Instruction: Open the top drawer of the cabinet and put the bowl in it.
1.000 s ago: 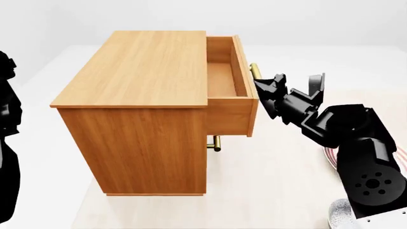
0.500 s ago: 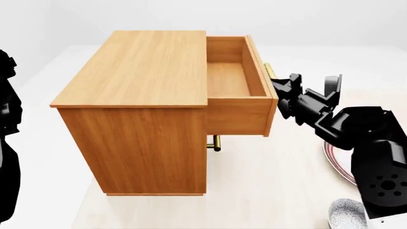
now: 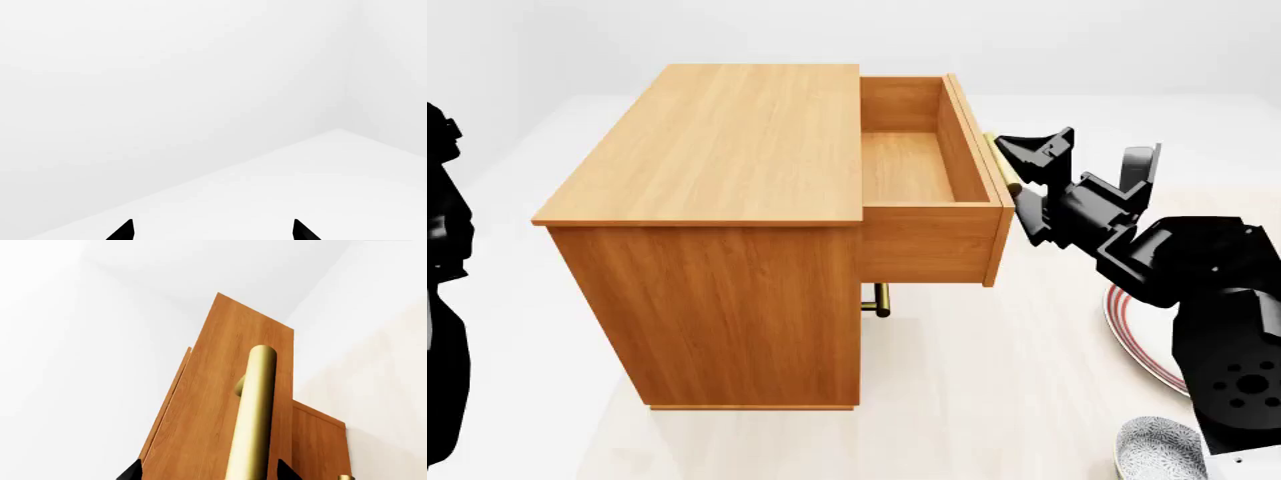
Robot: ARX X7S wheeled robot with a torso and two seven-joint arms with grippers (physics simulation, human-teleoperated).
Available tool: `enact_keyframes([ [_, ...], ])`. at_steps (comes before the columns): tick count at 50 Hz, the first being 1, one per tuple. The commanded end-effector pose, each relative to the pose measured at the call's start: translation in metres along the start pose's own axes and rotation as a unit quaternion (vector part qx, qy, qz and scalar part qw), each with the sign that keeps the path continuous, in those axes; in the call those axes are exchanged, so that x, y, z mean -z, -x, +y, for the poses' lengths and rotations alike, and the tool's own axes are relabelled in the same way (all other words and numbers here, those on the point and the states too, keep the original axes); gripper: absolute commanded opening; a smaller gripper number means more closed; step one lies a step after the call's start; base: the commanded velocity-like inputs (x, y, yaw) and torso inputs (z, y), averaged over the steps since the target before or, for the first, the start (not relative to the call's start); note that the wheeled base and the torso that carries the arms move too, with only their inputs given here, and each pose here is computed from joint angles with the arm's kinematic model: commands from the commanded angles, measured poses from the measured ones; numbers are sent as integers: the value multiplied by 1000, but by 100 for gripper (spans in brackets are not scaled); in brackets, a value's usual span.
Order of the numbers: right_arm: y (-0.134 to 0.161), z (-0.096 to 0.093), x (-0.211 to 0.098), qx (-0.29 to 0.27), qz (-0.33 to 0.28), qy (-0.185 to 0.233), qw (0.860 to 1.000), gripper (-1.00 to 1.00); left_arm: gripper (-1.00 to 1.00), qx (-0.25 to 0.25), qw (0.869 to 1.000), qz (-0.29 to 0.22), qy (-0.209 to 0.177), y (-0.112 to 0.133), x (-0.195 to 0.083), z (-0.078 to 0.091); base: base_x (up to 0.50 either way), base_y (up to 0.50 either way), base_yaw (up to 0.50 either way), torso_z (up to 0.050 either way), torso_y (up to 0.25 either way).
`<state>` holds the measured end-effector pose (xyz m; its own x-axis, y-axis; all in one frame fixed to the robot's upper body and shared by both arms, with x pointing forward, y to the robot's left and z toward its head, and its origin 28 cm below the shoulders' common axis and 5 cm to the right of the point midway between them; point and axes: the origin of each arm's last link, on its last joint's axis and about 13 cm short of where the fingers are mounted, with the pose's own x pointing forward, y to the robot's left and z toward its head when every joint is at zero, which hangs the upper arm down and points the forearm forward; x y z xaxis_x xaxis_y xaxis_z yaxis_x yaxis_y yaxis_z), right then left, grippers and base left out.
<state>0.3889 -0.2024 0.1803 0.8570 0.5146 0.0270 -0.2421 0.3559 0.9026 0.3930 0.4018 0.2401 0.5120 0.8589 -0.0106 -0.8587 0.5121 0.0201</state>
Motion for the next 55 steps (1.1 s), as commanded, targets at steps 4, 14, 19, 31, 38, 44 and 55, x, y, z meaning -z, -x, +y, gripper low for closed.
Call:
enact_keyframes([
  [4,1,-1,-2,-2,-14,1,1000,100,100,-1,1000,-1,1,0,0,0,0,0,0,0,0],
  [14,10,-8,-16,83,-59,46,994,100,100,3,1000,-4,5,0,-2,-1,0,0,0,0,0],
  [19,17,-7,-32,137,-96,95,981,100,100,4,1000,-5,7,0,-3,-1,0,0,0,0,0],
  [31,20,63,-91,150,-167,257,940,100,100,8,1000,-6,9,1,-4,-3,0,0,0,0,0],
  [38,22,152,-105,131,-151,370,907,100,100,9,1000,-6,9,1,-4,-2,0,0,0,0,0],
  [44,7,202,-95,164,-61,476,862,100,100,8,1000,-12,2,1,-4,-2,0,0,0,0,0],
  [55,-12,235,-77,182,73,516,834,100,100,10,1000,-14,-5,2,-3,-4,0,0,0,0,0],
])
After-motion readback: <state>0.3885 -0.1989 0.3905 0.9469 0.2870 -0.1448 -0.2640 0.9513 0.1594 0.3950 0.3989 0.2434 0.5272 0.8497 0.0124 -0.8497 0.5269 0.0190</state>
